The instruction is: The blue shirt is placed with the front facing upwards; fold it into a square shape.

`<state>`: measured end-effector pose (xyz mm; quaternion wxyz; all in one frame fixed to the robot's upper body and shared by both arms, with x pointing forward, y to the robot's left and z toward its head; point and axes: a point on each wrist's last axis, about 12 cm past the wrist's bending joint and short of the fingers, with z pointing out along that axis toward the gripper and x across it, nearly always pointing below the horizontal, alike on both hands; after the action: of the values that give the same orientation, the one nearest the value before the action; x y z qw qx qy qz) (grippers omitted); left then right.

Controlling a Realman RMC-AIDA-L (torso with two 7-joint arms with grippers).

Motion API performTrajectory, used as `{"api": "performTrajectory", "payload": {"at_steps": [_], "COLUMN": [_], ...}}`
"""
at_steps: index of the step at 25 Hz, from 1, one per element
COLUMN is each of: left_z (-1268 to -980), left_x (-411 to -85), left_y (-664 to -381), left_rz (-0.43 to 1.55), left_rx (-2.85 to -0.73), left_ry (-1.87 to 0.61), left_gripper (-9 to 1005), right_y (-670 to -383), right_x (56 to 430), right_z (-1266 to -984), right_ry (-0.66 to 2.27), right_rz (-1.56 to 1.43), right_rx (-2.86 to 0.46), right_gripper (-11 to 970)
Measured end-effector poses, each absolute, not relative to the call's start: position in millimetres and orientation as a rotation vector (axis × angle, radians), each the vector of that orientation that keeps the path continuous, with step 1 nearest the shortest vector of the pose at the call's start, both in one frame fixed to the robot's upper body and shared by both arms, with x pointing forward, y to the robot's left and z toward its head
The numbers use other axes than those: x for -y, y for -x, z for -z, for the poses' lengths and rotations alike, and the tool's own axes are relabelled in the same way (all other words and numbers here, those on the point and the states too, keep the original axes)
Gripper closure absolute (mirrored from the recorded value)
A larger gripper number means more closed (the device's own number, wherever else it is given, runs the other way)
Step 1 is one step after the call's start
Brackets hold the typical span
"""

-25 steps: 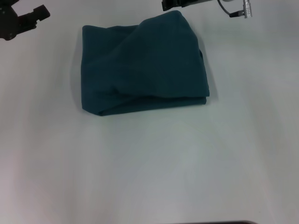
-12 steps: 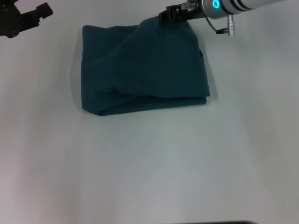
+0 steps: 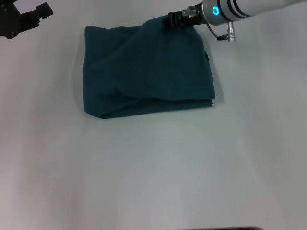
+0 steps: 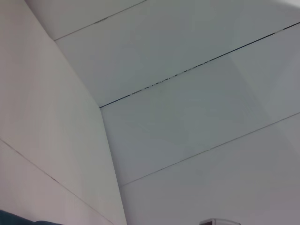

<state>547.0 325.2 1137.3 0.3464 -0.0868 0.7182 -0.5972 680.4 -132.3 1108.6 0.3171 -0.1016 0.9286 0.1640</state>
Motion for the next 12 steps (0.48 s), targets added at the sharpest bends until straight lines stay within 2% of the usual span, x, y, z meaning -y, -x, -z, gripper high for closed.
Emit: {"api": "performTrajectory", "payload": {"at_steps": [6, 12], "left_z": [-1137, -1136], "left_x": [-325, -326], "left_y": [-546, -545], "left_rz": [1.555, 1.554], "left_rx": [-1.863, -1.864], "left_ry": [0.221, 0.227], "left_gripper": [34, 34], "right_y": [-681, -670], "right_x": [145, 155], "right_z": [-1128, -1153], "right_ry": [0.266, 0.308], "right_rz": [-0.510, -0.625], "right_rx": [-2.422, -2.403], "right_gripper": [392, 394]}}
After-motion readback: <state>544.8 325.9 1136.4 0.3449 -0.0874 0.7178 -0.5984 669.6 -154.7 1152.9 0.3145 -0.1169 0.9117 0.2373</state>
